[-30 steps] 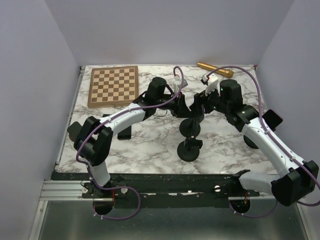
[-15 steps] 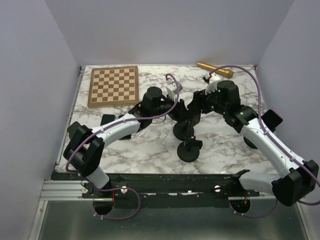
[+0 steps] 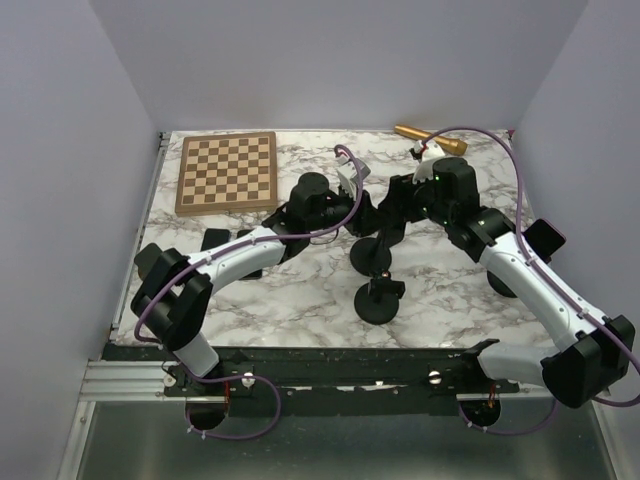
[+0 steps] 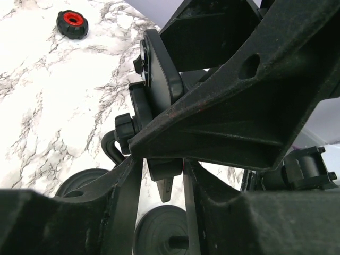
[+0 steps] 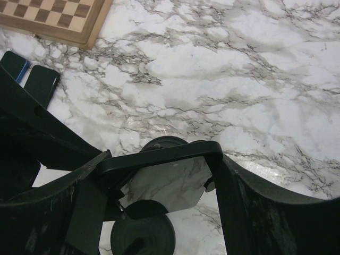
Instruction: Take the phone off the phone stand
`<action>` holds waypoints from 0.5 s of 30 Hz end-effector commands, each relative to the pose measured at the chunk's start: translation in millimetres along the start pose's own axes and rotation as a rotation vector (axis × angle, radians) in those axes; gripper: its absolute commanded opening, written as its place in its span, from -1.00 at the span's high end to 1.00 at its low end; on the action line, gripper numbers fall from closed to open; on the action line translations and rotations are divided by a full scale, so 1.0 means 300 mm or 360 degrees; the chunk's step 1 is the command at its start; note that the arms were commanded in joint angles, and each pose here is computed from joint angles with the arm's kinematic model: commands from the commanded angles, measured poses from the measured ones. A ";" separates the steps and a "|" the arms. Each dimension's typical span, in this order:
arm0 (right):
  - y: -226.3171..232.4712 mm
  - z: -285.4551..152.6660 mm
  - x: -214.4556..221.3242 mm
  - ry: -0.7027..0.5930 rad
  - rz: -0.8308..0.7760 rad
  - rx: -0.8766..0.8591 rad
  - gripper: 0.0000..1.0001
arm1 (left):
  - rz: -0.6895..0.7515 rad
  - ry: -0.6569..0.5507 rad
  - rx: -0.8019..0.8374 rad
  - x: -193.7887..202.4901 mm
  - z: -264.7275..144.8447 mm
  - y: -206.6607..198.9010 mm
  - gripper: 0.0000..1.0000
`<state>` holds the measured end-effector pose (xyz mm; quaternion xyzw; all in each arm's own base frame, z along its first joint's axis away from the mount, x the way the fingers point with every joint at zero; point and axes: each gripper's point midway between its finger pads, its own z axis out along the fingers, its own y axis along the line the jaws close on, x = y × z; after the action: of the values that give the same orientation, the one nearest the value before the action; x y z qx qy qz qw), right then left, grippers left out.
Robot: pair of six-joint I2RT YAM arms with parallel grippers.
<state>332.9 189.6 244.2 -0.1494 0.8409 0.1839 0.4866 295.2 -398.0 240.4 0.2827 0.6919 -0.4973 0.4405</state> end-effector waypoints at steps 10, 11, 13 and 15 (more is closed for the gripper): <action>0.018 0.008 -0.081 -0.0103 0.0057 0.0001 0.99 | 0.0021 -0.0117 -0.0023 -0.098 0.070 -0.024 0.22; 0.017 0.008 -0.082 -0.0104 0.0058 0.0005 0.99 | 0.0018 -0.0099 -0.0025 -0.094 0.078 -0.022 0.27; 0.016 0.008 -0.084 -0.0107 0.0056 0.0007 0.99 | 0.0016 -0.0086 -0.0035 -0.096 0.088 -0.018 0.28; 0.016 0.005 -0.088 -0.0109 0.0052 0.0008 0.99 | 0.0012 -0.0101 -0.0040 -0.095 0.089 -0.014 0.27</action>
<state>343.4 178.8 244.3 -0.1182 0.8458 0.1597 0.4951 305.2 -411.3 236.1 0.2724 0.7078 -0.4861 0.4342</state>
